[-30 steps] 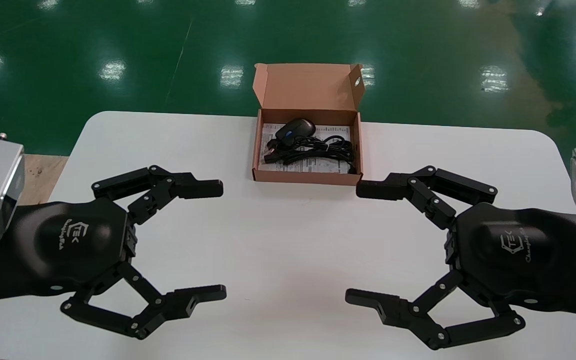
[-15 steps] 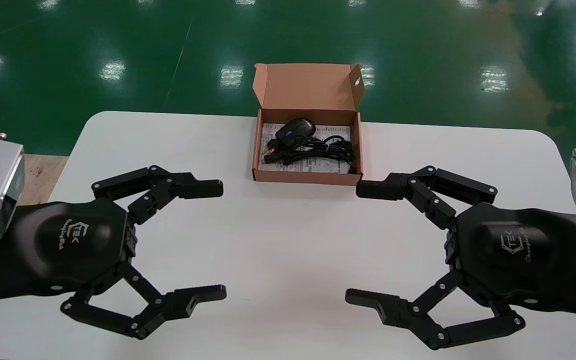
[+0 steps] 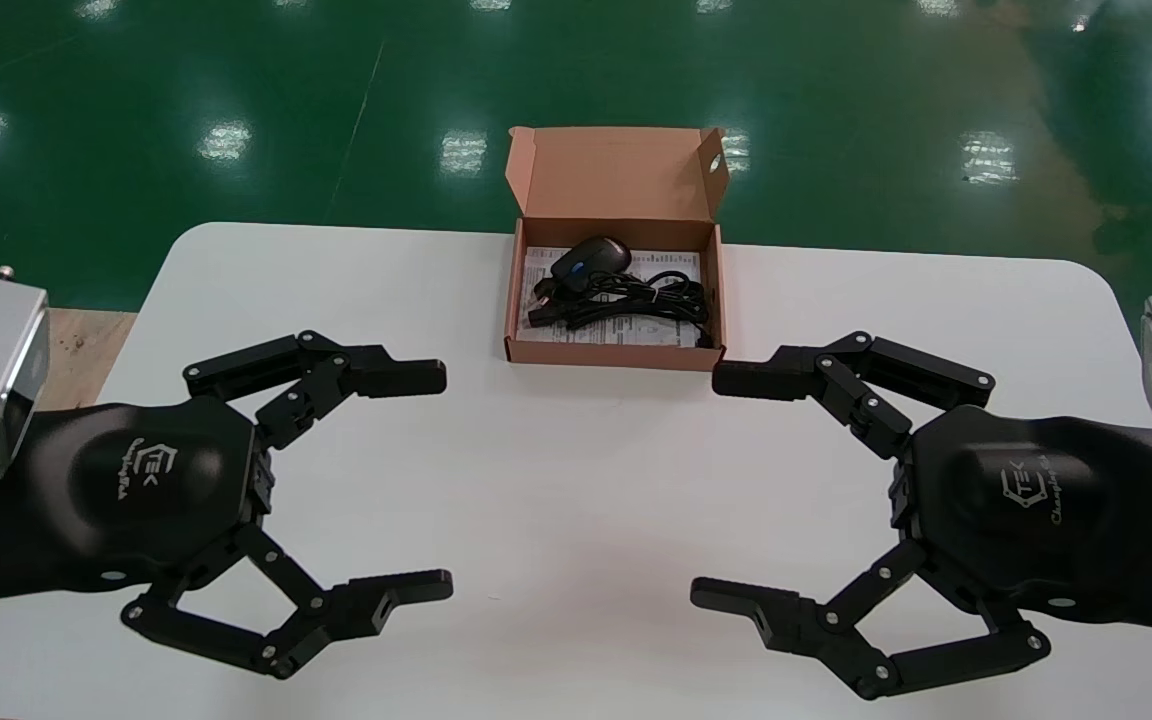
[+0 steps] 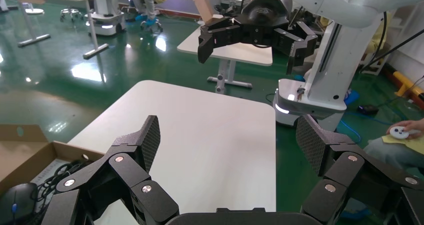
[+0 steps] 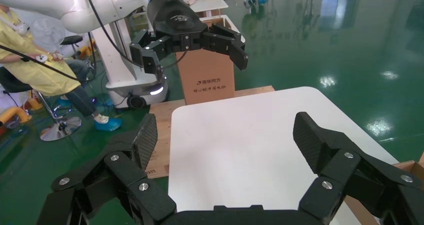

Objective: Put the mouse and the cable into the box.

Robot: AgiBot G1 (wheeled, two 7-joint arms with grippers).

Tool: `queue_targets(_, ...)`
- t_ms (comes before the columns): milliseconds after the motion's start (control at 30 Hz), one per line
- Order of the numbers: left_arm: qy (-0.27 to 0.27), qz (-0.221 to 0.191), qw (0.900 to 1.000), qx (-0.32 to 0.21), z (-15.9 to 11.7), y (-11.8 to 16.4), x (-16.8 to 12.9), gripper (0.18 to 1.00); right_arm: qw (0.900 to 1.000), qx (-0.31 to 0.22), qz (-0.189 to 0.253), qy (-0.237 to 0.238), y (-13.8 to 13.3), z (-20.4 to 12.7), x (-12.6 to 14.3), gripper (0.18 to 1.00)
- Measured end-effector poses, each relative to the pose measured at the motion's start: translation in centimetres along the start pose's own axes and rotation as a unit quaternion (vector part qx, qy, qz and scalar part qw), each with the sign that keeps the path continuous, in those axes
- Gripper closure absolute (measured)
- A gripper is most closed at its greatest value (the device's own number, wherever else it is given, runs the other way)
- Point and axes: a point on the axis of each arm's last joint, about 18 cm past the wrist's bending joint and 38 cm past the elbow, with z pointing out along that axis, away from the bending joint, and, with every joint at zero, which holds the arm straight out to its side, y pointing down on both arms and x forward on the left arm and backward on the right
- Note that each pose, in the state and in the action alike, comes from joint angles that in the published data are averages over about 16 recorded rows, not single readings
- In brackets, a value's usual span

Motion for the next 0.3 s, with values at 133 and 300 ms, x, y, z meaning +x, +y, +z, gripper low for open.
queue_targets(133,0.0,0.0,1.0,0.0,0.0,0.0,0.0,0.183,1.0,0.0,0.0,0.0,0.0,0.0,0.0,0.179)
queue_targets(300,0.0,0.0,1.0,0.0,0.0,0.0,0.0,0.183,1.0,0.0,0.0,0.0,0.0,0.0,0.0,0.179)
